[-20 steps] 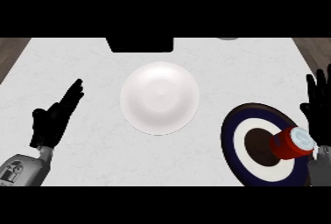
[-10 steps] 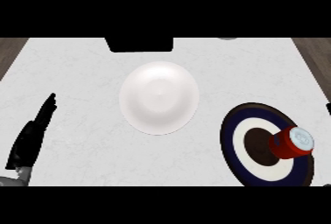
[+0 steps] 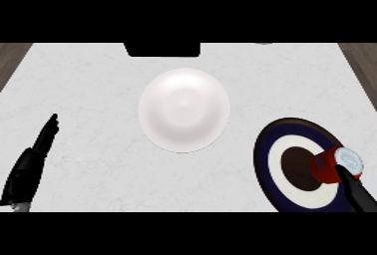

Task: Pick the can from the plate and place it in the plate

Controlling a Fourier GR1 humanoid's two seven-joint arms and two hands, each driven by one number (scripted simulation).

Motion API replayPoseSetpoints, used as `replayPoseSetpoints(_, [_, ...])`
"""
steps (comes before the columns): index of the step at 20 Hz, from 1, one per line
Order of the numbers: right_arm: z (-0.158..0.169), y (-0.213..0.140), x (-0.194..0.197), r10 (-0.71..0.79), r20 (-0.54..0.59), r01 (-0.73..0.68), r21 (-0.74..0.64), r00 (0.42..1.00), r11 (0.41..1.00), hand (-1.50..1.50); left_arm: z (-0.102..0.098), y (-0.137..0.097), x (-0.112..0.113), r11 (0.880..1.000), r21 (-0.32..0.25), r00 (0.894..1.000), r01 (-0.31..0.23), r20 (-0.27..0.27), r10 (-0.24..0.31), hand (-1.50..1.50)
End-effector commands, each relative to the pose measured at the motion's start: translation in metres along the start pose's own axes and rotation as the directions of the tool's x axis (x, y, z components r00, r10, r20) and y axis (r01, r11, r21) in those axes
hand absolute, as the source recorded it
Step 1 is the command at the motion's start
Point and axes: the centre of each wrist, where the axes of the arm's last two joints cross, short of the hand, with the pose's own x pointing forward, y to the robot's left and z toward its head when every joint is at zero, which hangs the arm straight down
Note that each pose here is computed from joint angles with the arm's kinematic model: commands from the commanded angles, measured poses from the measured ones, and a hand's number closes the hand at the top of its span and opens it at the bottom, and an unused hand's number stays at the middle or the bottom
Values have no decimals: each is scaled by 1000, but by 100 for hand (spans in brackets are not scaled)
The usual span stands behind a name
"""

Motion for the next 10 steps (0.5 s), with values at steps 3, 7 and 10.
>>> replayPoseSetpoints(3, [3,-44,0,261,-158,-238,149,952,960,-150,-3,3,6,1000,-10,999,-1,35,1,0])
replayPoseSetpoints(7, [-21,-61,25,371,-232,-323,218,899,921,-150,2,9,1,1000,-7,1000,-2,20,2,0])
replayPoseSetpoints(10, [-36,-60,43,446,-275,-372,282,852,884,-150,1,-8,9,1000,1,999,-7,32,7,0])
